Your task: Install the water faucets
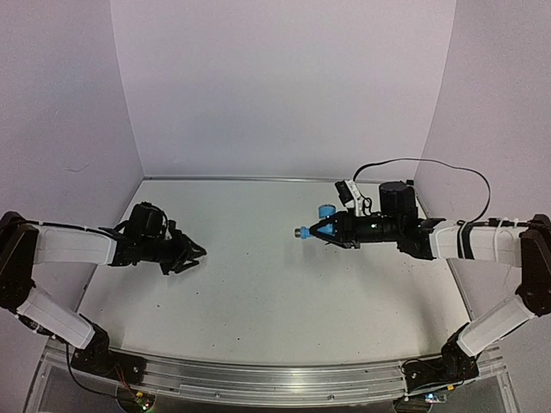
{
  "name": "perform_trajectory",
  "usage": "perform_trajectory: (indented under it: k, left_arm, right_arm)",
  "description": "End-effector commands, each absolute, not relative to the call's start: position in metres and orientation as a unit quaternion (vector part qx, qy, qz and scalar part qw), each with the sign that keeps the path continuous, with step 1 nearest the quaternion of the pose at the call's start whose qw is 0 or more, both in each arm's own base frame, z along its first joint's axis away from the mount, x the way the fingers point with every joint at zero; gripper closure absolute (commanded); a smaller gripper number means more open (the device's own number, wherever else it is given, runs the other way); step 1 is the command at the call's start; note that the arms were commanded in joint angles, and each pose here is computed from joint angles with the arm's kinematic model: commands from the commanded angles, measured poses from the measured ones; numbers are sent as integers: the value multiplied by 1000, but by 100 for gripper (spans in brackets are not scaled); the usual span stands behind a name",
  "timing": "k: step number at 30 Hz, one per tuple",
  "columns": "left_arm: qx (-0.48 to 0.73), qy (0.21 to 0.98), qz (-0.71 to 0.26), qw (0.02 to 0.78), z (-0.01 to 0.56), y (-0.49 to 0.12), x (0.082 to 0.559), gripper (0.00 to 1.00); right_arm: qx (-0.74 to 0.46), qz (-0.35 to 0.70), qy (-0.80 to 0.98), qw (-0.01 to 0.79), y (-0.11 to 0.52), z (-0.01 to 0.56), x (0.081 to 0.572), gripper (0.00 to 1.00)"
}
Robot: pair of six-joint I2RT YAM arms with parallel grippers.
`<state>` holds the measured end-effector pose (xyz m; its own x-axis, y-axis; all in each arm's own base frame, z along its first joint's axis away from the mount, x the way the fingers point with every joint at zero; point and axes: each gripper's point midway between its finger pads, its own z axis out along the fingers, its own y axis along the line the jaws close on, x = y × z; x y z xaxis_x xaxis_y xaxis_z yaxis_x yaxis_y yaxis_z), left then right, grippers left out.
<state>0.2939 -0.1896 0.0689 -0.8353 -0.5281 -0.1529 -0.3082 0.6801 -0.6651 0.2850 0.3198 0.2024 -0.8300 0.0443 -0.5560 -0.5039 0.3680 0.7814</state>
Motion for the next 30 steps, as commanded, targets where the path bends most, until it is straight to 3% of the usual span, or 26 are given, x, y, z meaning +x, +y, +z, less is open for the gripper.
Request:
perform_trajectory:
  k: [1, 5, 9, 16, 21, 24, 28, 30]
  left_arm:
    - [-2, 774, -591, 226, 185, -292, 303, 100]
    - [88, 710, -679, 166, 184, -354, 277, 100]
    - [115, 696, -699, 122, 157, -385, 268, 100]
    - [92, 697, -707, 79, 114, -399, 268, 100]
    - [74, 717, -690, 67, 82, -396, 265, 93]
    - [74, 722, -685, 63, 73, -394, 263, 83]
    - [61, 733, -674, 69, 65, -387, 261, 51]
    - [58, 740, -666, 74, 62, -381, 258, 42]
  right_arm:
    - [-158, 542, 772, 291, 317, 224, 285, 100]
    - [-155, 534, 775, 298, 314, 228, 286, 100]
    - [-150, 533, 775, 305, 311, 232, 286, 100]
    - [-144, 528, 780, 303, 308, 229, 284, 100]
    - [-146, 525, 780, 309, 307, 230, 284, 100]
    - [-146, 526, 781, 305, 308, 229, 284, 100]
    - [-148, 525, 780, 307, 307, 229, 284, 100]
    - [-147, 525, 780, 307, 307, 229, 284, 100]
